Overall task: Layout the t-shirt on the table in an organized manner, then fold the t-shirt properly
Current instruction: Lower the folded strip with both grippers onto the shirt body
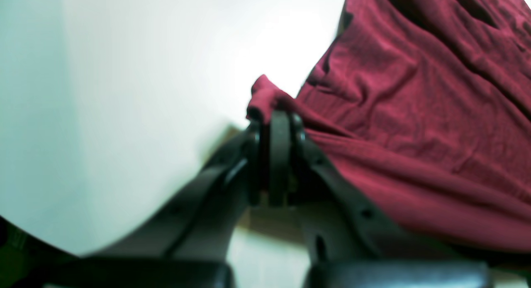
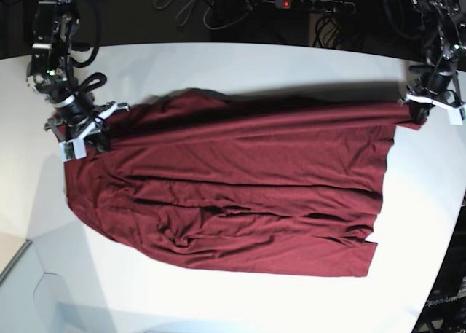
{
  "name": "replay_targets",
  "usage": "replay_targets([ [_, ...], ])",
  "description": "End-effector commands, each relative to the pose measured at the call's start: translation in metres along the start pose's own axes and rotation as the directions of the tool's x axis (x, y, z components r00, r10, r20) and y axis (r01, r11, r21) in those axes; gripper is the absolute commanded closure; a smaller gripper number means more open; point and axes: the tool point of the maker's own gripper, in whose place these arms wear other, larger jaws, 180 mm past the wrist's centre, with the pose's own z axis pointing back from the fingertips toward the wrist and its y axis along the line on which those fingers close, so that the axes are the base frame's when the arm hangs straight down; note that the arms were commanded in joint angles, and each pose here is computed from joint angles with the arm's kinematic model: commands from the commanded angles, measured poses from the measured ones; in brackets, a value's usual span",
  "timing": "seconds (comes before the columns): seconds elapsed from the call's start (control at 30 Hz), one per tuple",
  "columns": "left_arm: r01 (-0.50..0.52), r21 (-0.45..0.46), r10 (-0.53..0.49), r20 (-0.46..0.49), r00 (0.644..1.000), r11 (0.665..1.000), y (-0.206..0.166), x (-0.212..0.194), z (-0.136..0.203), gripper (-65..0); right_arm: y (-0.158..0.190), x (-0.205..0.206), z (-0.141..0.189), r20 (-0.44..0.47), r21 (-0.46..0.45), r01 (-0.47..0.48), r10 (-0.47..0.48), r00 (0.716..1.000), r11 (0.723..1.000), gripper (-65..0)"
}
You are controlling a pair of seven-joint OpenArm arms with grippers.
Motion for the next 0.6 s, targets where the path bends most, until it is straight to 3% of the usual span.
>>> replay_targets([
  [0.0,0.015,-0.004,-0.014,0.051,0.999,1.0,0.0,0.017,0.002,-0.1,-0.006,0.016,0.001,0.049,-0.012,-0.013,0.014,0.999,1.0,0.0],
  [0.07,0.013,-0.009,-0.013,0.052,0.999,1.0,-0.002,0.02,0.0,-0.1,-0.007,0.019,-0.001,0.054,-0.013,-0.013,0.013,0.998,1.0,0.0],
  [0.33,0.011,-0.047,-0.016,-0.105,0.994,0.999,-0.02,0.012,-0.009,-0.1,-0.006,0.019,-0.001,0.055,-0.01,-0.013,0.014,0.998,1.0,0.0],
  [0.57,0.01,-0.078,-0.016,-0.074,0.997,0.997,-0.035,0.029,-0.015,-0.2,-0.007,0.022,-0.002,0.062,-0.011,-0.014,0.015,0.998,1.0,0.0],
])
